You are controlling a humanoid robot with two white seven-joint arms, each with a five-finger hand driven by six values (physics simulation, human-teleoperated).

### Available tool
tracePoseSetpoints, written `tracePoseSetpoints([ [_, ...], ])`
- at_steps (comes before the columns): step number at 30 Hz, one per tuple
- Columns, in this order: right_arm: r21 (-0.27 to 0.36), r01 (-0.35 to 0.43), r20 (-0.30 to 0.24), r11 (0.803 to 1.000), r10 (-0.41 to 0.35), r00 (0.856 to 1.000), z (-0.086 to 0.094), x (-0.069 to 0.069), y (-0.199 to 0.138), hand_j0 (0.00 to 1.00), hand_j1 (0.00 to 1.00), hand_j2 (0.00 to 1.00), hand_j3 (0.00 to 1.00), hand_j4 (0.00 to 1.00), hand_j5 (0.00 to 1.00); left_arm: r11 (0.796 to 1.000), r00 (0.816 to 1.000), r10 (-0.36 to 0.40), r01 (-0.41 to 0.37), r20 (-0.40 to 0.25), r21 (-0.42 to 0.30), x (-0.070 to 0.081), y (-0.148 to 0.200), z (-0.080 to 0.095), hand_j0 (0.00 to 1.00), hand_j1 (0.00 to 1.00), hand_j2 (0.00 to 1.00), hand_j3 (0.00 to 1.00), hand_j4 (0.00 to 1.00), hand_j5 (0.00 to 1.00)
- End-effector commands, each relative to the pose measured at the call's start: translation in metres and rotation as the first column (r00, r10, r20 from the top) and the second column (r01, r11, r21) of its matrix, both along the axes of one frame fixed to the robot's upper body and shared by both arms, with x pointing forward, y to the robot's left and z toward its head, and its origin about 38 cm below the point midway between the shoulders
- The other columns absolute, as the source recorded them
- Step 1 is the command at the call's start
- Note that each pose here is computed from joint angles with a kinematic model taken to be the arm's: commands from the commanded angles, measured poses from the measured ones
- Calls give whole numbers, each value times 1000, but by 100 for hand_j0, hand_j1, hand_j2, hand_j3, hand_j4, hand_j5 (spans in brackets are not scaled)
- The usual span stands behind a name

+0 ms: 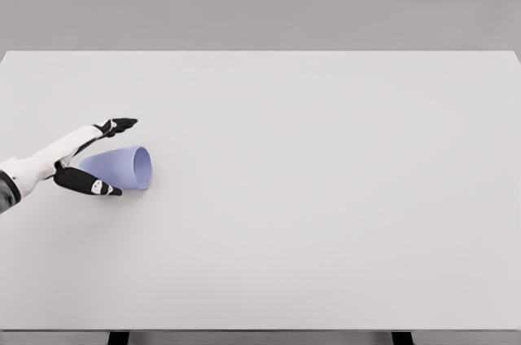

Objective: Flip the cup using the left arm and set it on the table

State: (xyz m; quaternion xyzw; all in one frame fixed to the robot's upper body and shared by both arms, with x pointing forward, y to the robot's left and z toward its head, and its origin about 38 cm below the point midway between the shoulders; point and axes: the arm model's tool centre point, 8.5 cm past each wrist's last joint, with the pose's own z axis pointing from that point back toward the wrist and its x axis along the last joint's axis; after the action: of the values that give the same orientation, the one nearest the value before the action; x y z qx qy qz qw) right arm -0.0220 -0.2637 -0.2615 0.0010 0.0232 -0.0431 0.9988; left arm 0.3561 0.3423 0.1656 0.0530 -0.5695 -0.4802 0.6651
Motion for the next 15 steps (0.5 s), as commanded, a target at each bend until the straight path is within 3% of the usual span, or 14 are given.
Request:
tracePoseSetpoints([
  [1, 0, 0, 0, 1000, 0, 1000, 0, 0, 0, 100, 100, 100, 100, 100, 100, 1000, 1000, 12, -11, -22, 7, -1, -1, -5, 100, 100, 100, 100, 100, 100],
  [15, 0, 0, 0, 1000, 0, 1000, 0, 0, 0, 100, 100, 100, 100, 100, 100, 999, 997, 31, -29, -66, 30, 11, -20, -10, 100, 100, 100, 100, 100, 100],
])
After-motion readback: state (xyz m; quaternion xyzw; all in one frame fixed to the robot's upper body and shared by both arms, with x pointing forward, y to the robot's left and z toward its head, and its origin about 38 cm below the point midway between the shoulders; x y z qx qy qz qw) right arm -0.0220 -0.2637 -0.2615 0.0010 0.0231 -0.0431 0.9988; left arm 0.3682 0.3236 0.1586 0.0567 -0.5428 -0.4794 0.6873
